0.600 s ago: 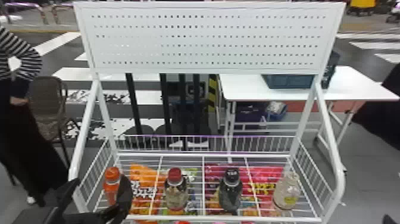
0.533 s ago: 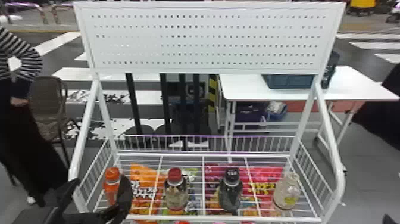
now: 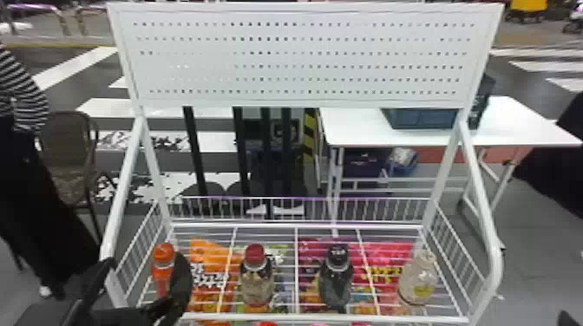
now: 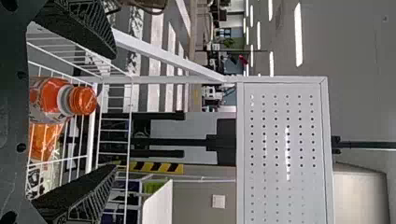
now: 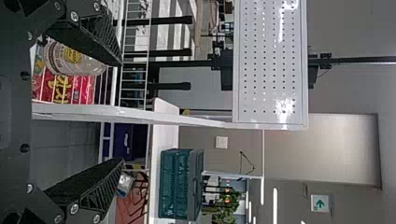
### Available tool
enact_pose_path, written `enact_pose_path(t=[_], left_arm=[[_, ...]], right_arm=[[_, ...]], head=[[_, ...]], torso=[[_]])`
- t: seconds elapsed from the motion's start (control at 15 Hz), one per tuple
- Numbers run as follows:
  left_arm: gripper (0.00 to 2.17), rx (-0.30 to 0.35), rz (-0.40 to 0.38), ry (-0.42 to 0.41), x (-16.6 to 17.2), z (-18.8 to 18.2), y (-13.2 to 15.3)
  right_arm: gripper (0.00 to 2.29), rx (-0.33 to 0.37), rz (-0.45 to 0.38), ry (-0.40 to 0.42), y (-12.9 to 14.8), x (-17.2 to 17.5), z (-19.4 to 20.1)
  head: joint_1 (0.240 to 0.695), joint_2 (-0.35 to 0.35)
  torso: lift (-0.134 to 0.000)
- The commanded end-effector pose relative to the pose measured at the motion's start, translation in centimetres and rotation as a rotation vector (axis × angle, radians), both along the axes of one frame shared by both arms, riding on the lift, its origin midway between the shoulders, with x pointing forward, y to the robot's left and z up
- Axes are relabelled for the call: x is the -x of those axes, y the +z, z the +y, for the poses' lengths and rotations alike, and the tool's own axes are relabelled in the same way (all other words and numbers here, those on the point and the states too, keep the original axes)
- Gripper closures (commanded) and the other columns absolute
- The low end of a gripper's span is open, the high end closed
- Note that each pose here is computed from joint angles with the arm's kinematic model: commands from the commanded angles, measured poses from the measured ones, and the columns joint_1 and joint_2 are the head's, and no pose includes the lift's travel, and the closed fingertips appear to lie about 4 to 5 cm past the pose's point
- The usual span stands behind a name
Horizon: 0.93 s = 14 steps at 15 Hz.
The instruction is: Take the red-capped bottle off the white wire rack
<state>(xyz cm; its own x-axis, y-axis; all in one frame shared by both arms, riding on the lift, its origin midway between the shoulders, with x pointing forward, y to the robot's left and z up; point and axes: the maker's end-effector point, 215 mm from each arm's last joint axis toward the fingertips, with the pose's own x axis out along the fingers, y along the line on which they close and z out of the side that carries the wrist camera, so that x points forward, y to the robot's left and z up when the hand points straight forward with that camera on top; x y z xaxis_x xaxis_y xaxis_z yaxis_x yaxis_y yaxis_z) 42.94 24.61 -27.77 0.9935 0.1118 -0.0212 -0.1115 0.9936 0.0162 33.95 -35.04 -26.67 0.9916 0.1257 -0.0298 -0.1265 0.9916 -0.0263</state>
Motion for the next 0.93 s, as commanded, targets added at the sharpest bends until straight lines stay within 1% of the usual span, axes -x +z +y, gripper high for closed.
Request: enact_pose_path(t=[0.0,0.07,0.2,0.27,0.33,0.4,0.53,0.67,0.73,0.87], left_arm=[[0.05,-0.006,0.005,-0.001,0.1,-0.1,-0.3],[0.05,-0.018,0.023,0.001,0.3,-0.1,-1.3],[0.05,-0.029,0.062,-0.024,0.9,-1.7,-4.1],[0.05,-0.043,0.04,-0.027,1.5,-3.0,-5.0],[0.05,-0.031,-0.001,-0.028,2.2,-4.3,-5.4],[0.05,0.0,-0.012,-0.049,2.7,-5.9,-6.7],[0.05,0.043,-0.001,-0.096,3.4,-9.3,-9.5],[0.05,0.1,-0.03,-0.126,3.5,-12.4,-10.9],[0.05,0.11,-0.035,-0.133,3.2,-13.6,-11.3],[0.05,0.104,-0.027,-0.166,1.9,-16.5,-12.4]], right_arm=[[0.17,-0.002,0.0,-0.002,-0.1,0.0,0.0],[0.17,-0.002,0.0,0.0,-0.1,0.0,0.0],[0.17,0.001,0.002,0.0,-0.2,0.0,-0.1],[0.17,-0.001,0.002,-0.001,-0.2,0.0,-0.1],[0.17,-0.002,0.001,-0.001,-0.1,-0.1,-0.1],[0.17,-0.002,0.002,0.0,-0.2,0.0,0.0],[0.17,-0.004,0.002,0.004,-0.2,0.0,0.2],[0.17,-0.005,0.003,0.005,-0.2,0.0,0.3],[0.17,-0.005,0.006,0.005,-0.3,0.1,0.3],[0.17,-0.005,0.002,0.006,-0.2,0.2,0.3]], head=[[0.499,0.0],[0.499,0.0],[0.499,0.0],[0.499,0.0],[0.499,0.0],[0.499,0.0],[0.499,0.0],[0.499,0.0],[0.499,0.0],[0.499,0.0]], torso=[[0.0],[0.0],[0.0],[0.0],[0.0],[0.0],[0.0],[0.0],[0.0],[0.0]])
